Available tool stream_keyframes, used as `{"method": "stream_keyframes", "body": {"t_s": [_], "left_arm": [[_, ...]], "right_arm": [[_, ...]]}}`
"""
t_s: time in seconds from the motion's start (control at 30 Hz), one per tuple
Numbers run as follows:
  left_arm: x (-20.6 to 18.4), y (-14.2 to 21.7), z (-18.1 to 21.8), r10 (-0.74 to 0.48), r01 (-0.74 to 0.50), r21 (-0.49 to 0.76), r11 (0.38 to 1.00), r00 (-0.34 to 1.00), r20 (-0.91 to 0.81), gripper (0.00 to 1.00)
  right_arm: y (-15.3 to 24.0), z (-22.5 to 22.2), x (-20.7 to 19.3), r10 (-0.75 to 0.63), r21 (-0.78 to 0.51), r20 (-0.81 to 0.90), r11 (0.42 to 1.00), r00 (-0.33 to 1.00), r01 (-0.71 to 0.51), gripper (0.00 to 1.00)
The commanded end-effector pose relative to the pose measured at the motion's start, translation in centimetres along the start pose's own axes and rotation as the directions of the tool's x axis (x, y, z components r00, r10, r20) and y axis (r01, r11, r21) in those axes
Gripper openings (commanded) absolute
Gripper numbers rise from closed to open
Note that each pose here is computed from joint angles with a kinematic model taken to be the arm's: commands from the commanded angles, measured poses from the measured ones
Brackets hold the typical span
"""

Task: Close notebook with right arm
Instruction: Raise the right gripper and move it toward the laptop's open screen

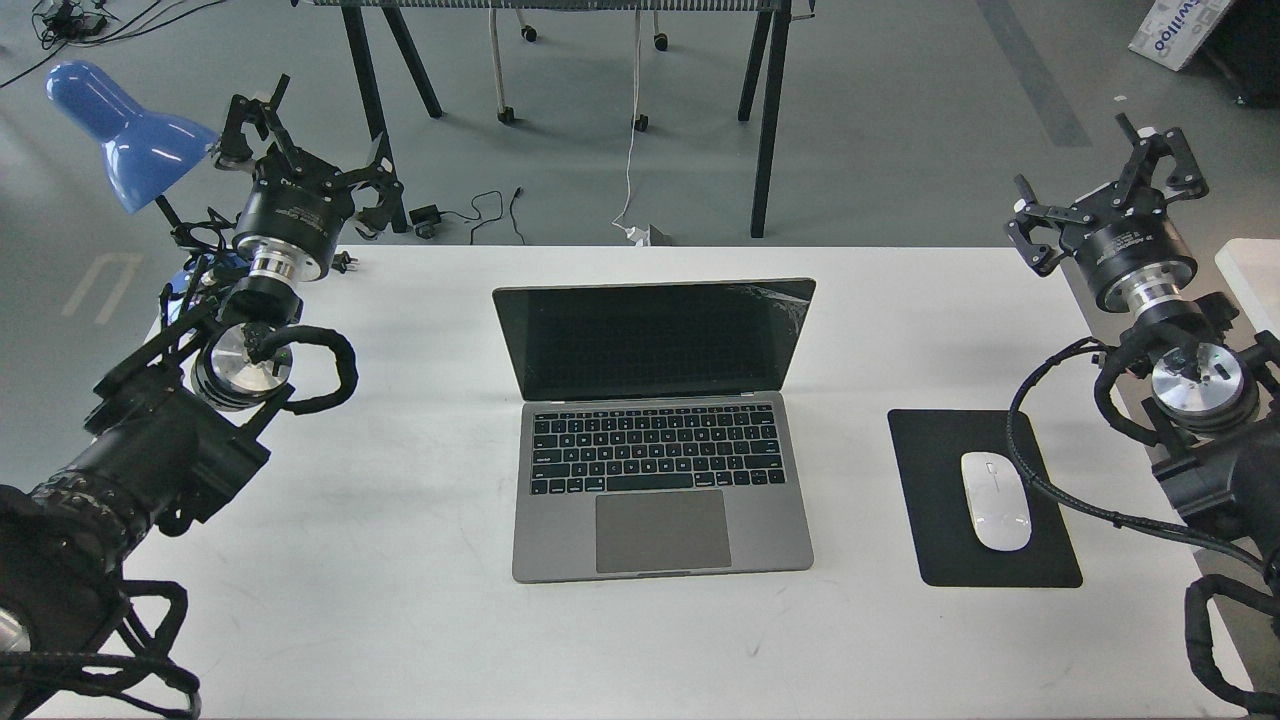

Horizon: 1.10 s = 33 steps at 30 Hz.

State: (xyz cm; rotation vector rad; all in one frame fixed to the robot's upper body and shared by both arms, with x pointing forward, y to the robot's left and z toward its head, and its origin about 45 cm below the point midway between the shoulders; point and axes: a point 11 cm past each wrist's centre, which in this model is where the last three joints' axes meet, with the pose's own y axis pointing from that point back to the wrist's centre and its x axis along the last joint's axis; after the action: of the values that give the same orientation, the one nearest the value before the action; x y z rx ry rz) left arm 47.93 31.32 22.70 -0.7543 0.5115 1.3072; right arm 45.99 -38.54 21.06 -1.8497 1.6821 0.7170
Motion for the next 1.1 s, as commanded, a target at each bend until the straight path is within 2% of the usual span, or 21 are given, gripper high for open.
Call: {"method": "stream_keyframes", "body": {"t_s": [0.0,0.2,0.67,0.97,1.07], "left_arm": [[0.0,0.0,0.0,0.000,0.000,-0.003,1.000,1.000,-0.003,1.00],[0.0,-0.1,0.1,0.001,-0.001,-0.006,1.000,1.000,-0.002,1.00],[0.1,0.0,0.2,0.004,-0.004,-0.006,1.000,1.000,-0.001,1.00],[0.1,0.0,0.2,0.004,-0.004,-0.005,1.000,1.000,0.000,1.00],[0.1,0.0,0.2,0.004,-0.004,-0.006,1.000,1.000,-0.001,1.00]], "right_arm": [[-0.1,0.5,-0.2,-0.004,-0.006,0.006,1.000,1.000,0.004,1.00],[-0.2,0.7,-0.4,-0.007,-0.015,0.002,1.000,1.000,0.007,1.00],[-5.2,5.9,-8.9,-0.132,-0.135,-0.002,0.982,0.991,0.130,1.00],[-4.4,9.9,-10.6,-0.229,-0.306,-0.072,0.932,0.971,0.197,1.00],[-2.9,11.8,-10.5,-0.259,-0.362,-0.060,0.906,0.964,0.221,1.00]]}}
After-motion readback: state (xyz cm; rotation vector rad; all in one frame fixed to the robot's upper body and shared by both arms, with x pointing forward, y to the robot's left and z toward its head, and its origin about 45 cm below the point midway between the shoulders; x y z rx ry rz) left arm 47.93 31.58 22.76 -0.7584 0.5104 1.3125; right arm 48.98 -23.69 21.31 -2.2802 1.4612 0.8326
